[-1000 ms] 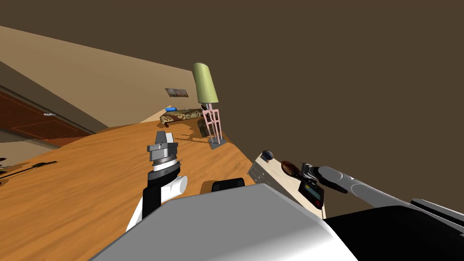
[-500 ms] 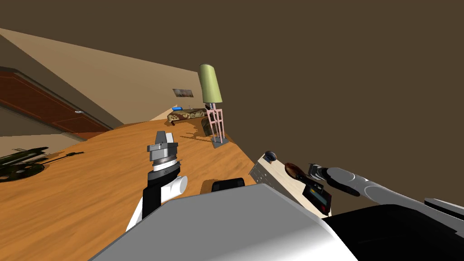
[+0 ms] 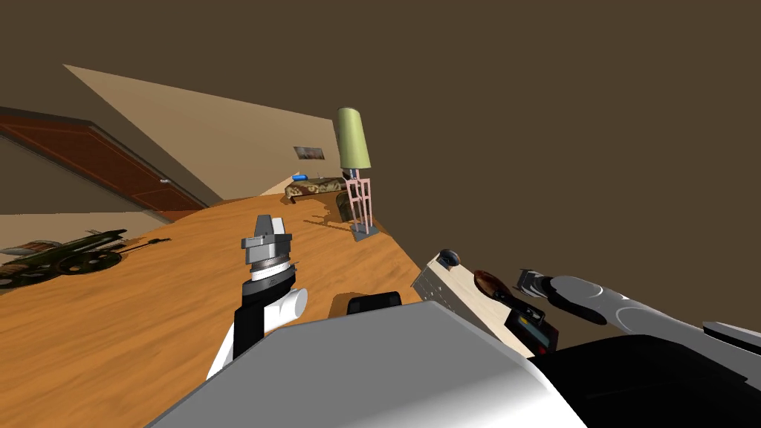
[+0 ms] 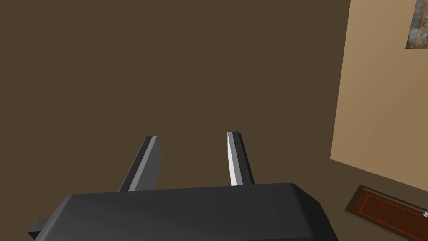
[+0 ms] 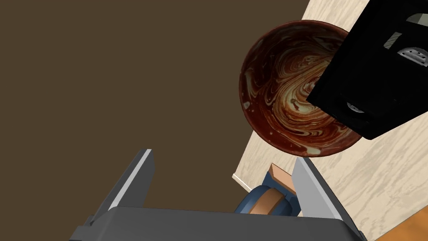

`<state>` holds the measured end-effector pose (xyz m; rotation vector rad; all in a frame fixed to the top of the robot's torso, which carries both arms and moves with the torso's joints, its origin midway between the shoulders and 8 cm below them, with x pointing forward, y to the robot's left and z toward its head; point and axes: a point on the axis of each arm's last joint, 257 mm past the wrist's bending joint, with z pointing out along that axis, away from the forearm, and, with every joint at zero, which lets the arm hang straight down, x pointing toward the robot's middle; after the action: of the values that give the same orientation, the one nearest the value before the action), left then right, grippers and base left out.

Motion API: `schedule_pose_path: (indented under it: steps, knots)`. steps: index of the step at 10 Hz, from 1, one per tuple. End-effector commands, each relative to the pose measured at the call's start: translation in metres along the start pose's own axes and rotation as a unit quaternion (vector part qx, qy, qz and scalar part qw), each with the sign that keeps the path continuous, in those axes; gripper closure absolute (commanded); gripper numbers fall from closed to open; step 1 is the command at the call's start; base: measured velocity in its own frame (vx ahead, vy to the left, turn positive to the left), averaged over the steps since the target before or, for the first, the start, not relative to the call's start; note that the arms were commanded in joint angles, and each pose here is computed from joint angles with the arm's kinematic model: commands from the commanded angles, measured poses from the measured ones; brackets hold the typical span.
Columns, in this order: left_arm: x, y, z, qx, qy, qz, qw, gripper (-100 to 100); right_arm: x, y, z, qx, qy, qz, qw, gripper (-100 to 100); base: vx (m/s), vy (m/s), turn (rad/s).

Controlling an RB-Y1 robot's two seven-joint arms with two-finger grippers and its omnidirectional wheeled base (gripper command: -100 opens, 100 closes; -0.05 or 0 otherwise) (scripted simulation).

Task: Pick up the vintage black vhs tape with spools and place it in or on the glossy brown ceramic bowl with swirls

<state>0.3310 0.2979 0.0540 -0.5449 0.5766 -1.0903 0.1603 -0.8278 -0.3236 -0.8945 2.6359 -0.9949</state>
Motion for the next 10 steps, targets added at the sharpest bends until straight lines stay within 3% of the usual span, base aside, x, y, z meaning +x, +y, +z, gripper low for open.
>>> schedule_pose_path:
  steps: [1,3,5,6,10]
  knots:
    - [0.0,0.0,0.0,0.0,0.0,0.0,1.0,0,0.0158,-0.0061,-0.0023,0.008,0.013,0.004,0.9999,-100,-0.033,0.026,-0.02]
    - [0.0,0.0,0.0,0.0,0.0,0.0,1.0,0,0.0118,-0.0075,-0.0022,0.011,0.005,0.032,0.9994,-100,-0.004,0.002,-0.021]
    - [-0.0001,0.0,0.0,0.0,0.0,0.0,1.0,0,0.0118,-0.0073,-0.0025,0.011,0.005,0.033,0.9994,-100,0.002,-0.003,0.005]
    - [-0.0001,0.0,0.0,0.0,0.0,0.0,1.0,0,0.0117,-0.0073,-0.0025,0.011,0.004,0.033,0.9994,0,0.0,0.0,0.0]
    - [-0.0001,0.0,0.0,0.0,0.0,0.0,1.0,0,0.0117,-0.0073,-0.0025,0.011,0.004,0.033,0.9994,0,0.0,0.0,0.0]
